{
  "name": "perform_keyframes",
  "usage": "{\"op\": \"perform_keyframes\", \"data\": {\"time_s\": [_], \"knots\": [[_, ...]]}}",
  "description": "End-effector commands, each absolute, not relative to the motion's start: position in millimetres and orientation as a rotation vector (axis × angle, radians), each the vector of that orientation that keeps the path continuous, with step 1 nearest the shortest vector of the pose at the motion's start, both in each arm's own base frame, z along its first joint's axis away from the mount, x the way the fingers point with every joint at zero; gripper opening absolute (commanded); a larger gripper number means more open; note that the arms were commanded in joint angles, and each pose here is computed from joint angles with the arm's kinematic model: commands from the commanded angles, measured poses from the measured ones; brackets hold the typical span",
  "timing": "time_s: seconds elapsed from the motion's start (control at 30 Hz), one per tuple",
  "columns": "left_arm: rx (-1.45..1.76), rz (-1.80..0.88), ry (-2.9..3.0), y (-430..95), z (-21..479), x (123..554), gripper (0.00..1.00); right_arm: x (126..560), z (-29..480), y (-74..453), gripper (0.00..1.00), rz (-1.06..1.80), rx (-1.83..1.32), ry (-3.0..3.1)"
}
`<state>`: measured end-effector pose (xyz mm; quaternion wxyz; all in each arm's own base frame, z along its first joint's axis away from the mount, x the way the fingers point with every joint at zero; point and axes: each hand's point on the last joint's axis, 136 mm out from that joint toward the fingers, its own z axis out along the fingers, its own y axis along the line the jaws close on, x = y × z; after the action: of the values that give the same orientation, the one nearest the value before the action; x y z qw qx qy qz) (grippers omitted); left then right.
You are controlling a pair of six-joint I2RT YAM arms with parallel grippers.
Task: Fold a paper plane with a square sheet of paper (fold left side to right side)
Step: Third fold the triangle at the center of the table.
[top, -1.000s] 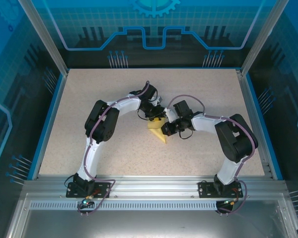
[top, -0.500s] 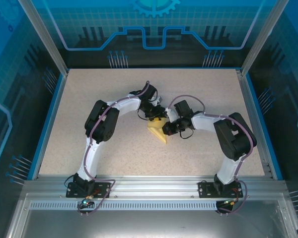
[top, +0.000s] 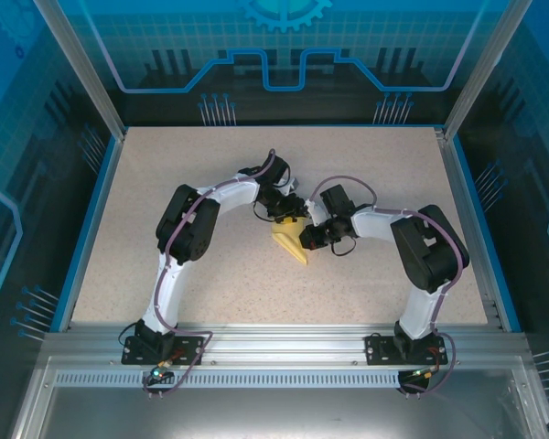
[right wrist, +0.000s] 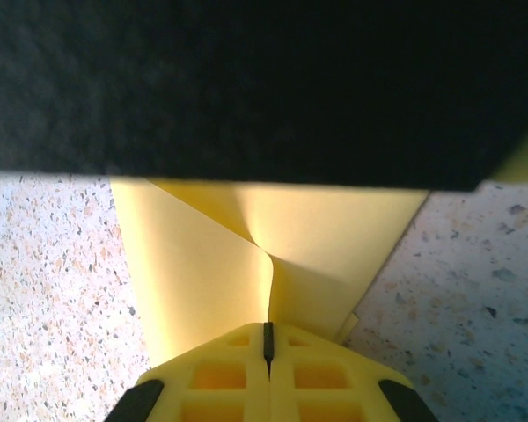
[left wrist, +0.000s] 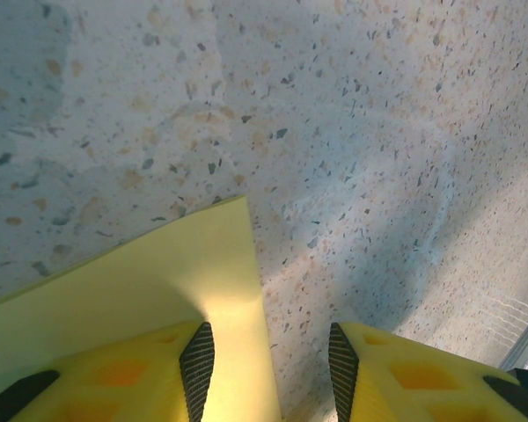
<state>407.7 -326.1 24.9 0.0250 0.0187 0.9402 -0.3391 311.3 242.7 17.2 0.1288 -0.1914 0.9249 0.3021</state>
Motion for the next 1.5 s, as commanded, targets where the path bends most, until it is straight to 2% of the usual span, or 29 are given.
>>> {"op": "perform_keyframes", "data": {"time_s": [0.0, 0.73, 1.0, 1.17, 1.47], "knots": [[0.043, -0.938, 3.032, -312.7, -8.3, 385.1, 0.45, 310.1, 13.9, 235.5, 0.0, 0.87, -0.508, 2.726], [0.044, -0.939, 3.032, -312.6, -6.6, 384.6, 0.45, 307.2, 8.2, 231.7, 0.0, 0.847, -0.492, 2.764], [0.082, -0.974, 2.972, -315.8, 24.5, 392.4, 0.46, 299.1, -6.7, 228.9, 0.0, 0.839, -0.495, 2.843], [0.119, -0.977, 2.937, -318.1, 48.4, 398.4, 0.49, 297.7, -9.4, 230.0, 0.0, 0.843, -0.509, 2.857], [0.05, -0.996, 2.813, -288.7, 103.9, 422.8, 0.65, 296.2, -12.5, 231.3, 0.0, 0.831, -0.532, 2.869]]}}
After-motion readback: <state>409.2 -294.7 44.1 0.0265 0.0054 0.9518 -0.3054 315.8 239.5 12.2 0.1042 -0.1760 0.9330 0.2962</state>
